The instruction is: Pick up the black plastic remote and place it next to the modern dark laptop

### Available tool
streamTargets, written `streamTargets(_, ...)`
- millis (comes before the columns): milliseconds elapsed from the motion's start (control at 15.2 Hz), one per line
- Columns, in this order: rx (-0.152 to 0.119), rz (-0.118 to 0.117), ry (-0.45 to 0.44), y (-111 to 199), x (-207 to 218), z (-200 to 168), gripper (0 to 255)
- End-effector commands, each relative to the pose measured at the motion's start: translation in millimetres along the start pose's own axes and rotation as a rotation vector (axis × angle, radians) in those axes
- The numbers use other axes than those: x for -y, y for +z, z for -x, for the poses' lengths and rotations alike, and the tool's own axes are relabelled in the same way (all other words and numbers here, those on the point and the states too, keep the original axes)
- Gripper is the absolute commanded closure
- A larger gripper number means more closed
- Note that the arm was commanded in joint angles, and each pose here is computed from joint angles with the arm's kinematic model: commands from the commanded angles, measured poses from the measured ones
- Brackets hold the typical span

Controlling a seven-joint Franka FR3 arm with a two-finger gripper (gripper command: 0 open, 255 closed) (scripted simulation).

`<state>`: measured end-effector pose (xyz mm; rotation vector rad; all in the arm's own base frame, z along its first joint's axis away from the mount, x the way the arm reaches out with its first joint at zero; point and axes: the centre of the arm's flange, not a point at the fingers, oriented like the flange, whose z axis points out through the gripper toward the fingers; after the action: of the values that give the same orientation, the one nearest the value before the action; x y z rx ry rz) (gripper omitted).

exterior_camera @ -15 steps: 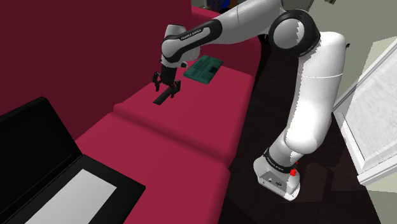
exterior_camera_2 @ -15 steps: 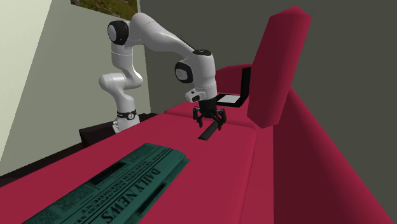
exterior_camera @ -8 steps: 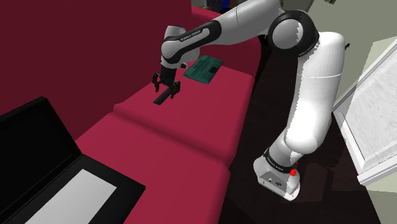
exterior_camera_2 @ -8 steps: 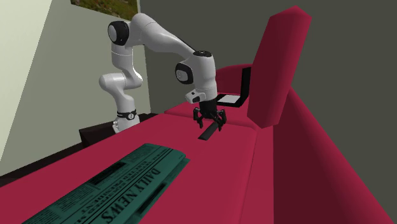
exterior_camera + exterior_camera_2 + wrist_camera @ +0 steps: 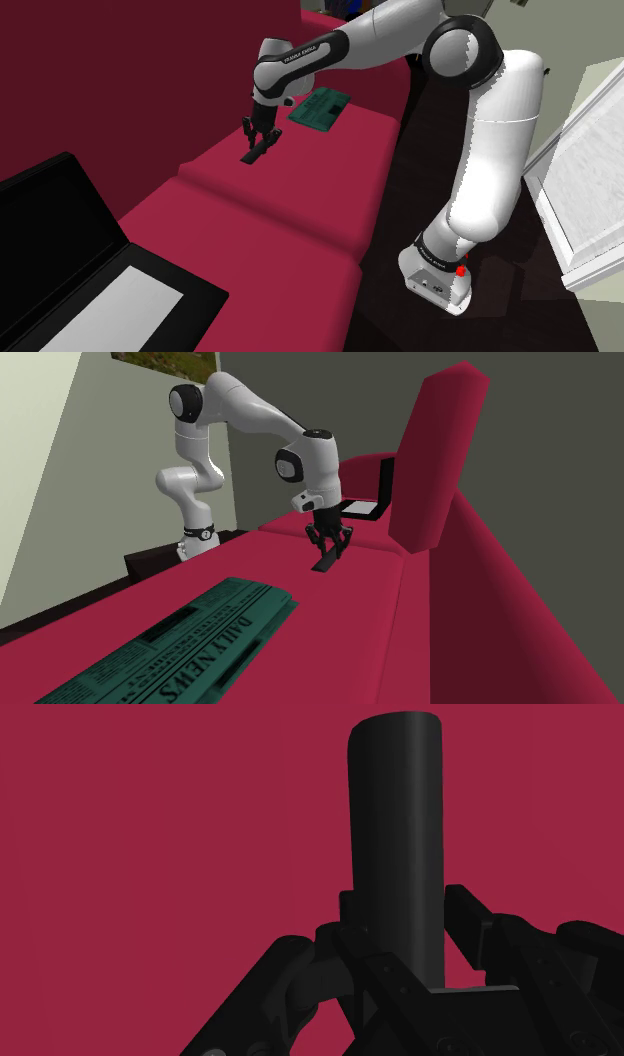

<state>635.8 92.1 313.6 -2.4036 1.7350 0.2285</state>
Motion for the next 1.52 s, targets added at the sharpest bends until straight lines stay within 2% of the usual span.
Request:
streamTargets(0,0.002,0.007,0.001,4.9,-1.0,-0.5,255)
streamTargets(1452,0.002,0.007,0.001,-102.5,5.0,24.0,255)
